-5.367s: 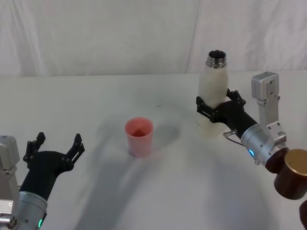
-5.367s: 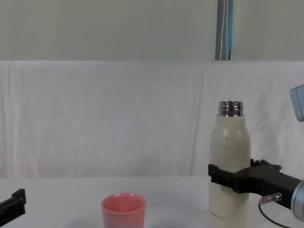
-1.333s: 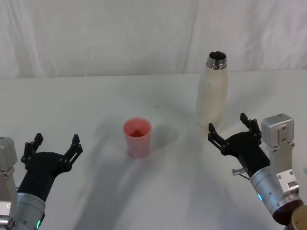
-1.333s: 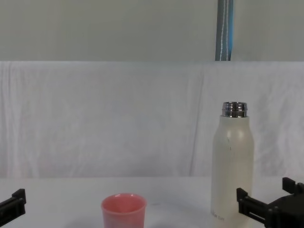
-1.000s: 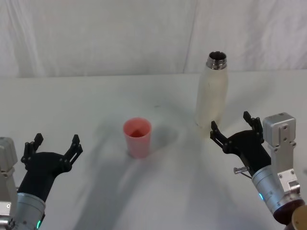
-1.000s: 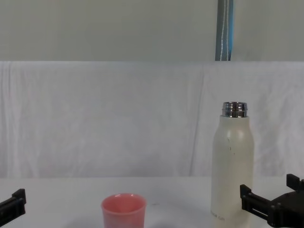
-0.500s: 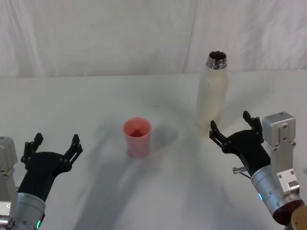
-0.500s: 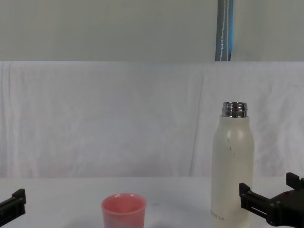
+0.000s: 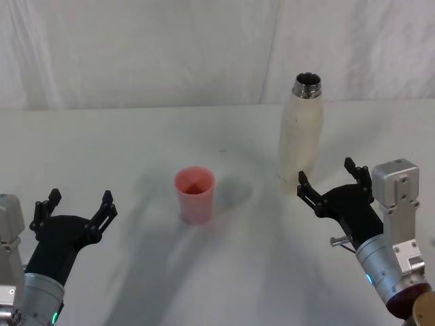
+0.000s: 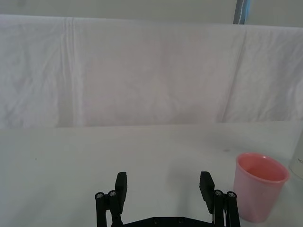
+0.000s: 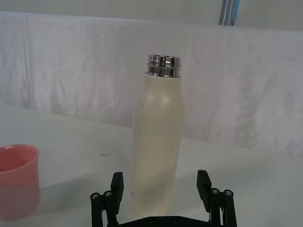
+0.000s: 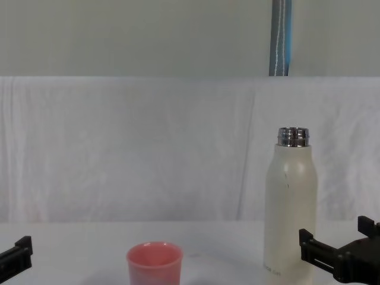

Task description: Grasp the thermos with one hand and pour water into the cup lid.

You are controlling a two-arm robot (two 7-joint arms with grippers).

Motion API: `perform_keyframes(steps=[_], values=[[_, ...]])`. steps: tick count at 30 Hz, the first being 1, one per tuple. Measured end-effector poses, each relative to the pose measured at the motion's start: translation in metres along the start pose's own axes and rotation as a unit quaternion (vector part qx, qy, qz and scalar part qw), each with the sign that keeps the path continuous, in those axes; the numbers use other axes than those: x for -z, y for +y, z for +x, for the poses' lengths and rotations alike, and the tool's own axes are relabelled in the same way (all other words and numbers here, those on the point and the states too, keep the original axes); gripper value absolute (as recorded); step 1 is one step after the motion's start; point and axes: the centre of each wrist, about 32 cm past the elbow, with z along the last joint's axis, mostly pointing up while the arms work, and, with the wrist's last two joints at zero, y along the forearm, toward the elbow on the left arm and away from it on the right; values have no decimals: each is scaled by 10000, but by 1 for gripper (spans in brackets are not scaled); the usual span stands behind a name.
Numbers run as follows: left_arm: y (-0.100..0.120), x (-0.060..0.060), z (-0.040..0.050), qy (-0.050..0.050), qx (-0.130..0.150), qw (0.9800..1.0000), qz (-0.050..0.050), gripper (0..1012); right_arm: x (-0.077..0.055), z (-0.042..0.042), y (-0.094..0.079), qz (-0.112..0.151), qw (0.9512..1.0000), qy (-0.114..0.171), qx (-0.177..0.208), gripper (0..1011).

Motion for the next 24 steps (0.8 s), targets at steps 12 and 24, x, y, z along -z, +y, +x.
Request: perform_keyframes(steps=[12, 24], values=[[0, 0, 0, 0, 0, 10000, 0, 1001, 2, 3, 0, 1, 10000, 0, -2, 1001], [0, 0, 0, 0, 0, 10000, 0, 1001, 2, 4, 0, 2, 10000, -1, -7, 1001]])
